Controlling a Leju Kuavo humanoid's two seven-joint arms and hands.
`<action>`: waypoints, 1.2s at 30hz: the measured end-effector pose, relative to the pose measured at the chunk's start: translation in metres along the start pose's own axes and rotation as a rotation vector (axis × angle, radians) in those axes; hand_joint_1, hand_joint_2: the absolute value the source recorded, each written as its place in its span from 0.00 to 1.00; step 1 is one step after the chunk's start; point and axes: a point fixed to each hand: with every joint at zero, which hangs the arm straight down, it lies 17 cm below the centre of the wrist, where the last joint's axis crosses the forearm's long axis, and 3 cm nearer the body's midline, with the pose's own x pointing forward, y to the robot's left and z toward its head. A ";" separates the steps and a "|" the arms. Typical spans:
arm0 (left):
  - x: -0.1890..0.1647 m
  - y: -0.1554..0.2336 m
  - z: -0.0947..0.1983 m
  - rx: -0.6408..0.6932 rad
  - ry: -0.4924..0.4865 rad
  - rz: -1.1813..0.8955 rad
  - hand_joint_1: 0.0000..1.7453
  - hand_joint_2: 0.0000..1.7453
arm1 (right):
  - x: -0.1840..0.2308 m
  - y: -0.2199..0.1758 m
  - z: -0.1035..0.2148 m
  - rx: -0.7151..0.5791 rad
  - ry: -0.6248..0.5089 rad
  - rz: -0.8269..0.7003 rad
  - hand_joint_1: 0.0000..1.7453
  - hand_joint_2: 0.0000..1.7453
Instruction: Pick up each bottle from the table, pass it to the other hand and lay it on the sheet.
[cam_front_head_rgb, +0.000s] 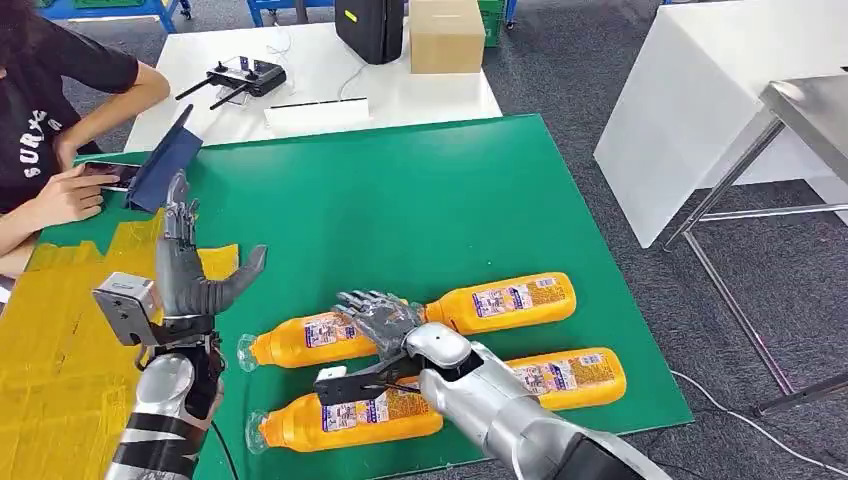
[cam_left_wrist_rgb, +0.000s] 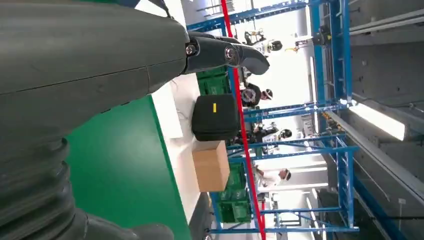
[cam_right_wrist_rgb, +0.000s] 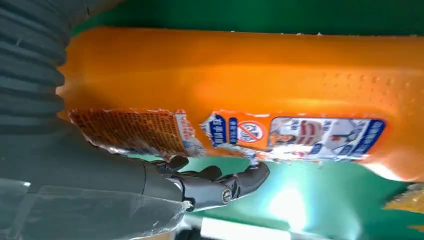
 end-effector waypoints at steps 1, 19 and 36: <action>0.000 0.000 0.000 0.000 0.000 0.000 0.00 1.00 | 0.000 0.000 0.000 0.000 0.000 0.000 0.49 1.00; 0.038 -0.020 0.004 -0.040 -0.092 0.039 0.00 1.00 | -0.044 -0.003 0.004 0.029 0.170 0.033 0.48 1.00; 0.047 -0.019 0.012 -0.038 -0.109 0.044 0.00 1.00 | -0.056 -0.022 0.005 -0.094 0.235 0.130 1.00 1.00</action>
